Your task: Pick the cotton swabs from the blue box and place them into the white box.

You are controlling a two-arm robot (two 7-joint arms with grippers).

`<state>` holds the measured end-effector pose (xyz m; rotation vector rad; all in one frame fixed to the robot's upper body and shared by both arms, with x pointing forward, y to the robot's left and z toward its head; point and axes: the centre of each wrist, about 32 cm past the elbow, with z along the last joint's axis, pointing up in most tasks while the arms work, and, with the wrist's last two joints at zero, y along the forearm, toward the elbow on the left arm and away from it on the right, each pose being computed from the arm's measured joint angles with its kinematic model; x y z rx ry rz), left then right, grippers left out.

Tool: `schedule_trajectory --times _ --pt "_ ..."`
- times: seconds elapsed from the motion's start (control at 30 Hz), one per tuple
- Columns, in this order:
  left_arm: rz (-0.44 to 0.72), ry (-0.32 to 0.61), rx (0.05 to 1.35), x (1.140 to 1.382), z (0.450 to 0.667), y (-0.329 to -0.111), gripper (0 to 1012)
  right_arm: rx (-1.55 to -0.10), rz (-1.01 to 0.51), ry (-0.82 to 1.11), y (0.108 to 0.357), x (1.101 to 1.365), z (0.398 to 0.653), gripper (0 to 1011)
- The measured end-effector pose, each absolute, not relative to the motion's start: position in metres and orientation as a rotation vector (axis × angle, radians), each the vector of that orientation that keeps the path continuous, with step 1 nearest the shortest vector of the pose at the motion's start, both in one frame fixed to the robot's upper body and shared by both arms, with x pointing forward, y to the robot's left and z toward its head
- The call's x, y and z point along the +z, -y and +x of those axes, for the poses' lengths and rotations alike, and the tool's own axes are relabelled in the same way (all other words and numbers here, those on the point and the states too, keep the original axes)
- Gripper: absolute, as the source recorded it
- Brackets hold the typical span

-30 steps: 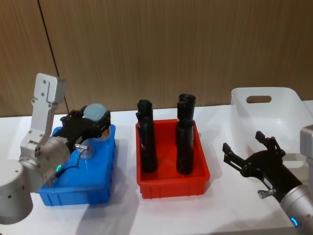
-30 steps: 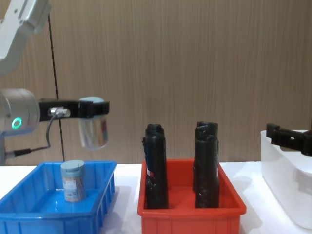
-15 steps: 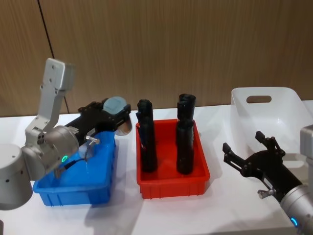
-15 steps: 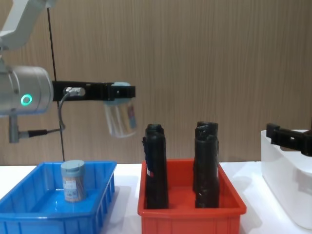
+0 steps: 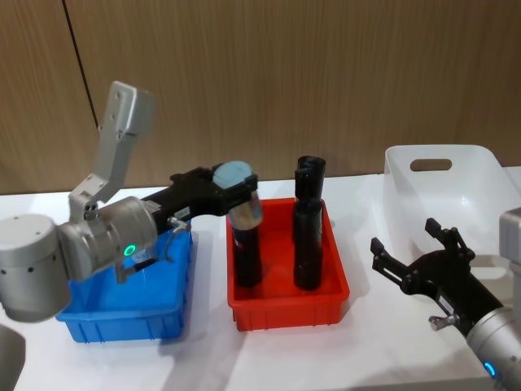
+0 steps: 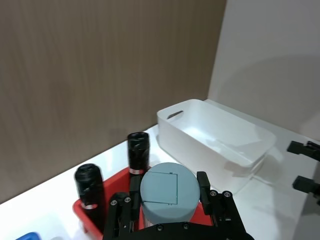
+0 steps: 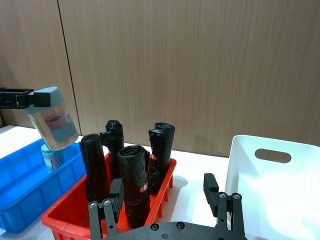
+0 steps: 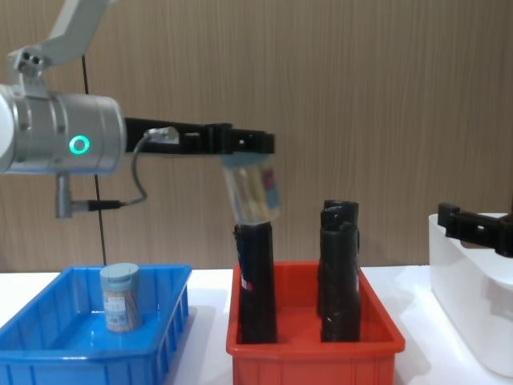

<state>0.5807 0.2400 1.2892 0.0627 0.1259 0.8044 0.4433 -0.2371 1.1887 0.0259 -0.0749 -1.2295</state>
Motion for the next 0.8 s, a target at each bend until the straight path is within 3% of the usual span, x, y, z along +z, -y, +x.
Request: schedule_trajectory --times 0.8 --pt "0.105 -0.182 0.596 1.305 0.616 -0.211 682 -1.23 0.026 0.075 0.237 1.189 0.443 1003"
